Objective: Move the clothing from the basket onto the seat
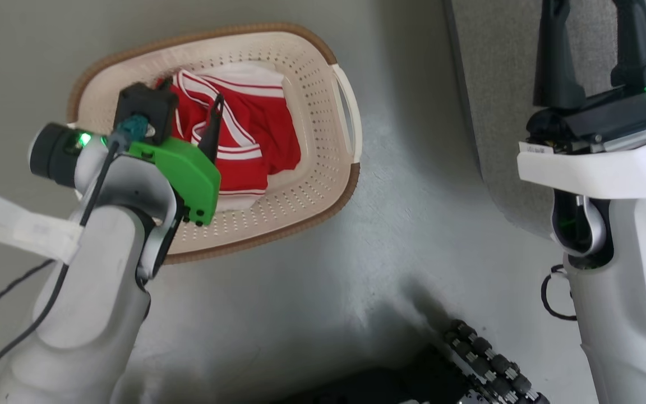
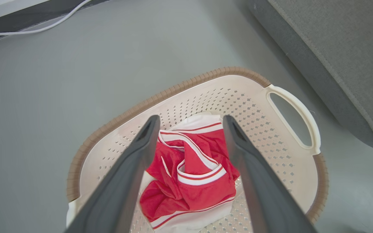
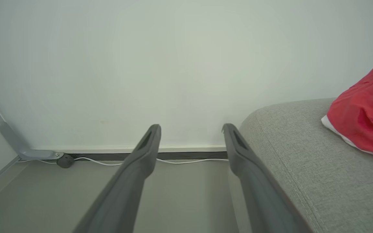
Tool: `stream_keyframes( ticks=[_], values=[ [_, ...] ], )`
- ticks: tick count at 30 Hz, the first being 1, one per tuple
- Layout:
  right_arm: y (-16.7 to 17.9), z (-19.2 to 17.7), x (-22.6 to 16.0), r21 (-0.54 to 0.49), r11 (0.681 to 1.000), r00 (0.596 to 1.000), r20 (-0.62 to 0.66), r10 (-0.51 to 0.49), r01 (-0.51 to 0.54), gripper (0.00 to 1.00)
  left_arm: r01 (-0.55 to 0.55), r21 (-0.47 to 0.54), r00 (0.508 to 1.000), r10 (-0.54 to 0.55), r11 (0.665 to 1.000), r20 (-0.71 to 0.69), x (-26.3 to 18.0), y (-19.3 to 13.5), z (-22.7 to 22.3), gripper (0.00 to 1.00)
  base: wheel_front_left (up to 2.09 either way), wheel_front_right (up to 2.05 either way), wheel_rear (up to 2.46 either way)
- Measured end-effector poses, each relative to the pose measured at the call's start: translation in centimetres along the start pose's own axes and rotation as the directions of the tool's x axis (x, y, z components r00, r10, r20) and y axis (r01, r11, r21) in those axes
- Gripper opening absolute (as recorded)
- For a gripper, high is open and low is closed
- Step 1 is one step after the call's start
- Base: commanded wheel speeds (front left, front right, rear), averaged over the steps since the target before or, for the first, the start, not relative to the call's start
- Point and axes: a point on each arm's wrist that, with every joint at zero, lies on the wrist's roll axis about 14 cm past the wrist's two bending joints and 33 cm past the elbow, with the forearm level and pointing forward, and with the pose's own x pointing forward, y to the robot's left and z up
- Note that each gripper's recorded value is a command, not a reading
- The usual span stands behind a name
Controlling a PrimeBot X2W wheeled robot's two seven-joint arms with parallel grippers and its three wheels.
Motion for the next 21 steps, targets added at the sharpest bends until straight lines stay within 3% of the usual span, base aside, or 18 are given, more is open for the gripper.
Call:
stream_keyframes(
  ticks=[9,21],
  values=[
    [-1.0,-2.2,1.1,-0.002,1.0,0.999,-0.031,-0.016,0.016,1.0,-0.026,-0.049,0.983,0.016,0.998,-0.183,2.9,1.2,-6.1,1.0,0.0,0.0,0.0],
    [-3.6,-2.6,0.3,-0.014,0.995,0.993,-0.064,-0.097,0.096,1.0,0.03,-0.077,0.956,-0.051,0.997,-0.29,5.1,-0.9,-10.0,1.0,0.0,0.0,0.0]
  ],
)
